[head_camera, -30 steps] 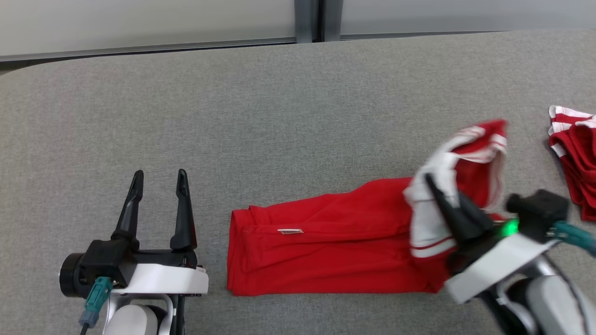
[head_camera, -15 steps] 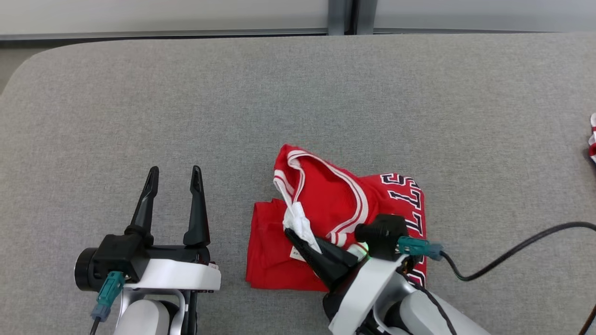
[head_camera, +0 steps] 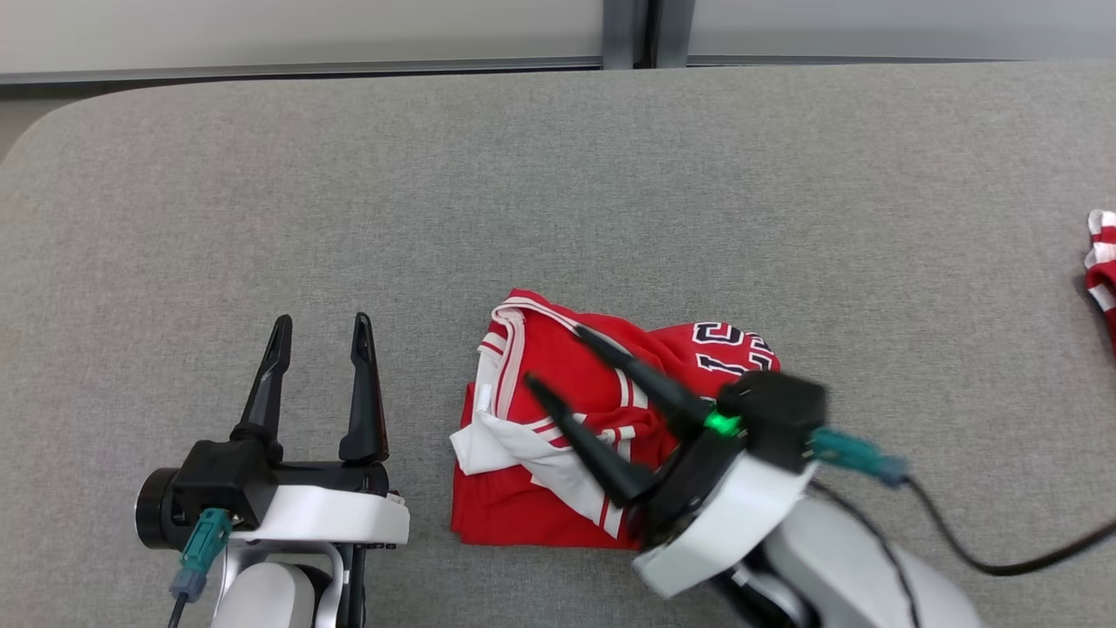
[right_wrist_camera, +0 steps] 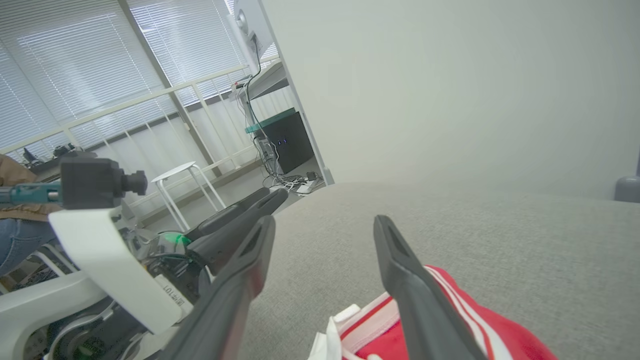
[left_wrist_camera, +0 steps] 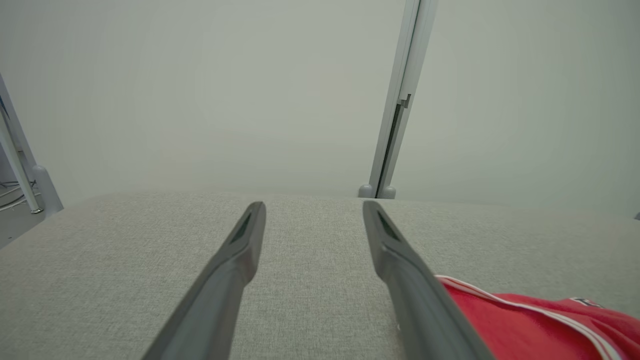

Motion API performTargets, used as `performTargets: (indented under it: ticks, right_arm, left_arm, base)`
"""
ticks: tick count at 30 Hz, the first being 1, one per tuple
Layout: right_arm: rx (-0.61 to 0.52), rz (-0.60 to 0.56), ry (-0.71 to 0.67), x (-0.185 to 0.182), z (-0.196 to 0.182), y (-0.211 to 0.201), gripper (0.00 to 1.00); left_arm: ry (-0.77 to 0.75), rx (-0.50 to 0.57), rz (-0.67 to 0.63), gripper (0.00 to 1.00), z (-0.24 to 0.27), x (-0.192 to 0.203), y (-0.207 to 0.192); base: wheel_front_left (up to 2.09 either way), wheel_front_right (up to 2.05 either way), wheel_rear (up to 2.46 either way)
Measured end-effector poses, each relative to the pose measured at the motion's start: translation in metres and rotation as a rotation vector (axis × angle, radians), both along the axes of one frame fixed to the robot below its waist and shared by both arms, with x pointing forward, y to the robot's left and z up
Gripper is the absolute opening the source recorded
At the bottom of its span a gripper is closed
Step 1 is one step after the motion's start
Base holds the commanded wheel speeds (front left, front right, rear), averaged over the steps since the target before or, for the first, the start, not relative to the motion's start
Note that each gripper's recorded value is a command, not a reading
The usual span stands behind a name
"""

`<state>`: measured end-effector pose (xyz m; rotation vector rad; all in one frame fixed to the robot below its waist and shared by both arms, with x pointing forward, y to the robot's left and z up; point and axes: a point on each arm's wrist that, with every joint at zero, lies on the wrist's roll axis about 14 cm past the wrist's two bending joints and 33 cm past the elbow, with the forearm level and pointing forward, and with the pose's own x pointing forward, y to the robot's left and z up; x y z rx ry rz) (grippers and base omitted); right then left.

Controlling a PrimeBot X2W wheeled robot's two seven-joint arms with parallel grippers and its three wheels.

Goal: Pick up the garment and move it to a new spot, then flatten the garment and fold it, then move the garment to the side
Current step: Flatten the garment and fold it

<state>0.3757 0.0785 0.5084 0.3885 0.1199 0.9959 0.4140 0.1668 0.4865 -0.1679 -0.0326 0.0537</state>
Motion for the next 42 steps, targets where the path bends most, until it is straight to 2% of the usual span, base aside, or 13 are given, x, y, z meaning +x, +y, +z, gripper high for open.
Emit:
performTargets:
  ticks: [4,9,13,17,25,42]
  right_arm:
    - [0.028,-0.157,-0.092,0.033,0.021,-0.046,1.0]
    - [-0.042,-0.409,-0.144,0.062,0.02,-0.132,1.0]
    - [-0.12,-0.582,-0.141,0.063,0.01,-0.196,1.0]
    - [-0.199,-0.697,-0.11,0.05,-0.003,-0.24,1.0]
    - [-0.275,-0.781,-0.039,0.017,-0.019,-0.271,1.0]
    - [-0.279,-0.789,-0.049,0.013,-0.011,-0.27,1.0]
  left_arm:
    - [-0.007,0.021,-0.013,1.0,0.002,0.002,-0.004]
    - [-0.011,0.043,-0.023,1.0,0.002,0.003,-0.006]
    - [-0.008,0.061,-0.03,1.0,0.002,-0.001,-0.006]
    - [-0.003,0.086,-0.037,1.0,0.001,-0.008,-0.006]
    - [0.02,0.113,-0.054,1.0,-0.002,-0.021,-0.006]
    - [0.029,0.117,-0.049,1.0,0.002,-0.026,-0.005]
  base:
    - [0.0,0.0,0.0]
    - [0.0,0.0,0.0]
    - [0.0,0.0,0.0]
    - [0.0,0.0,0.0]
    - [0.0,0.0,0.0]
    - [0.0,0.0,0.0]
